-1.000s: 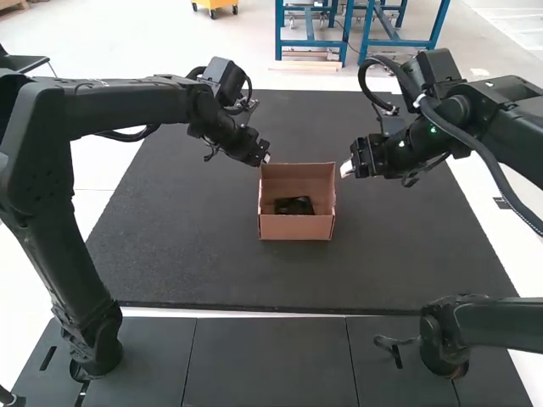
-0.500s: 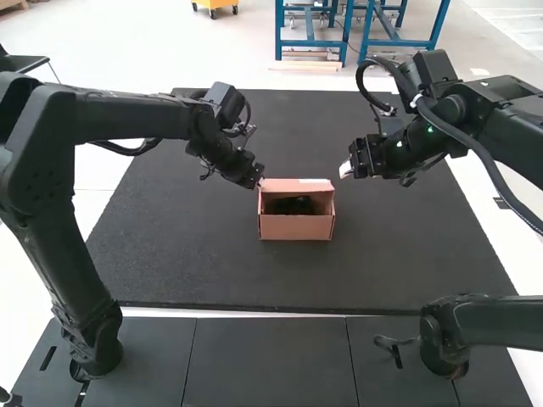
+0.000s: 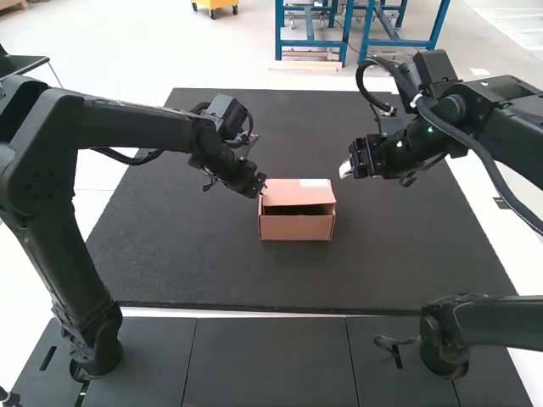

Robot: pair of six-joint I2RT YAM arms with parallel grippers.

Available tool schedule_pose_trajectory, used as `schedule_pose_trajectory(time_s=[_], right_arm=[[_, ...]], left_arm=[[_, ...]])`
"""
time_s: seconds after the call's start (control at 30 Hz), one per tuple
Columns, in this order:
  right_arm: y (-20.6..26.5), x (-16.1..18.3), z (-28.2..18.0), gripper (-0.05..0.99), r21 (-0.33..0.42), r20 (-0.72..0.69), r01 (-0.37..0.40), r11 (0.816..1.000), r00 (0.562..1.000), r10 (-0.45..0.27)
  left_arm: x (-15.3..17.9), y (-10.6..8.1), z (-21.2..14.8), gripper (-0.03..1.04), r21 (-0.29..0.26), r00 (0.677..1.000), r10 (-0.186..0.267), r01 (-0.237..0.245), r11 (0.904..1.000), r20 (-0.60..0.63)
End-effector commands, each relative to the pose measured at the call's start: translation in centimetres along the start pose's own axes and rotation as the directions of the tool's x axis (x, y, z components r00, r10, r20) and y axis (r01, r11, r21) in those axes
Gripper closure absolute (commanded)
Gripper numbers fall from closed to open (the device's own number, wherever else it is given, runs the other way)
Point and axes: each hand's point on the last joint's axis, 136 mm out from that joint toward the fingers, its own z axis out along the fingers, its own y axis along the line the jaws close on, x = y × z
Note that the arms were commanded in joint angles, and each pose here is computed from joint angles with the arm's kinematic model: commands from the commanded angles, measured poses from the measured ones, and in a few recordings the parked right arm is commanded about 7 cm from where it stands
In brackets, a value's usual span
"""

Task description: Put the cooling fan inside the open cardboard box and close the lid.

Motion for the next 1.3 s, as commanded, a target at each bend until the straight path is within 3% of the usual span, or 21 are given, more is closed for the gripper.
schedule_pose_trajectory(time_s=[0.0,0.4,0.9,1.1,1.27], right_arm=[[-0.3,0.2,0.4,0.20,0.011,-0.012,-0.010,1.000,1.000,0.010],[-0.7,0.5,0.6,0.20,0.019,-0.018,-0.021,1.000,1.000,0.022],[-0.8,0.5,0.6,0.20,0.019,-0.018,-0.021,1.000,1.000,0.022],[-0.6,-1.0,0.2,0.20,0.013,0.036,-0.017,1.000,0.999,0.017],[-0.3,-3.5,-0.4,0.18,0.002,0.133,-0.039,0.999,0.990,0.039]], left_arm=[[-0.2,-1.4,0.5,0.04,0.034,1.000,0.001,-0.002,0.9994,0.009],[-0.5,-2.7,1.5,0.04,0.048,1.000,0.018,-0.018,0.9987,0.012],[2.0,-2.7,3.0,0.04,0.050,0.998,0.021,-0.018,0.9986,-0.060],[-2.4,-2.0,-1.5,0.04,0.050,0.997,-0.045,0.042,0.9979,0.066],[-5.7,-0.8,-6.4,0.04,0.041,0.975,-0.067,0.059,0.9974,0.213]])
